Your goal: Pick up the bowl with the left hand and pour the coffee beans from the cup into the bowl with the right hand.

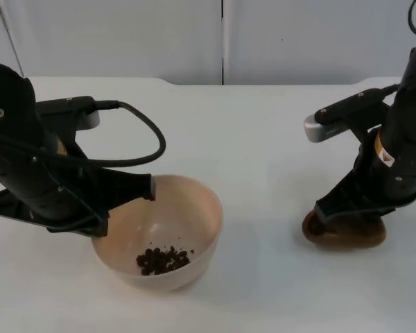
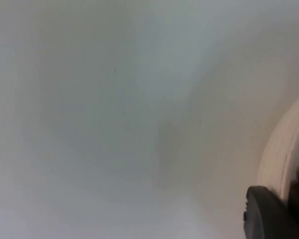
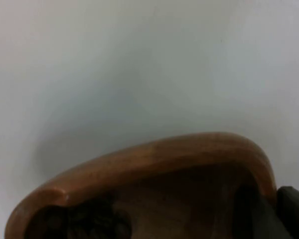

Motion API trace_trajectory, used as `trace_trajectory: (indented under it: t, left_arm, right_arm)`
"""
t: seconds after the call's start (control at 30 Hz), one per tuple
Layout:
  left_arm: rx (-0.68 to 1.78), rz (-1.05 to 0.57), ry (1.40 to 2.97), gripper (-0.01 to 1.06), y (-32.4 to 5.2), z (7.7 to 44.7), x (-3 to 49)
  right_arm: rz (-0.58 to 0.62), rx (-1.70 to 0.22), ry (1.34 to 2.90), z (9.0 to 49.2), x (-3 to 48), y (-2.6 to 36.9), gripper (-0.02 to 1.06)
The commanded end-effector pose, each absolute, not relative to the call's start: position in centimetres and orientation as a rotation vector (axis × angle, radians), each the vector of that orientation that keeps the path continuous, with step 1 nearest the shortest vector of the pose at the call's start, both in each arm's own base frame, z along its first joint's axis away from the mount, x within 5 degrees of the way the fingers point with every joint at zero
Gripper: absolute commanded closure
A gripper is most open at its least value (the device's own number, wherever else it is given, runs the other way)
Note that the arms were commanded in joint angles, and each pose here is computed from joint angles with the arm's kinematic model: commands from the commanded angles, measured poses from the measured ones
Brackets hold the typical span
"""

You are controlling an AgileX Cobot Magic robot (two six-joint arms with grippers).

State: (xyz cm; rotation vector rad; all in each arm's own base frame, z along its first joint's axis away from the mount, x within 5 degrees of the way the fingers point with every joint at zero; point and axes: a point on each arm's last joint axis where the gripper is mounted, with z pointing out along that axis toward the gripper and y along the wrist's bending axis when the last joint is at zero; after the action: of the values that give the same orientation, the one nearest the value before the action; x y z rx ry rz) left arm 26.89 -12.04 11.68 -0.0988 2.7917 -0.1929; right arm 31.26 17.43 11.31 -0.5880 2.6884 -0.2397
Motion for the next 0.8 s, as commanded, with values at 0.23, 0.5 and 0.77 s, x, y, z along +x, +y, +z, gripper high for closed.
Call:
trace_trajectory:
  t: [0.23, 0.5, 0.77]
  left_arm:
    - [-0.096, -0.169, 2.820, 1.05, -11.9, 11.3, 26.7]
    - [-0.096, -0.166, 2.823, 1.05, -11.9, 11.3, 26.7]
    - [-0.097, -0.163, 2.827, 1.05, -11.8, 11.3, 26.7]
  right_arm:
    - [-0.261, -0.625, 2.685, 10.5, 31.4, 17.2, 1.05]
    - [-0.232, -0.606, 2.679, 10.3, 31.5, 17.4, 1.05]
    - [-0.250, -0.632, 2.667, 10.3, 31.6, 17.4, 1.05]
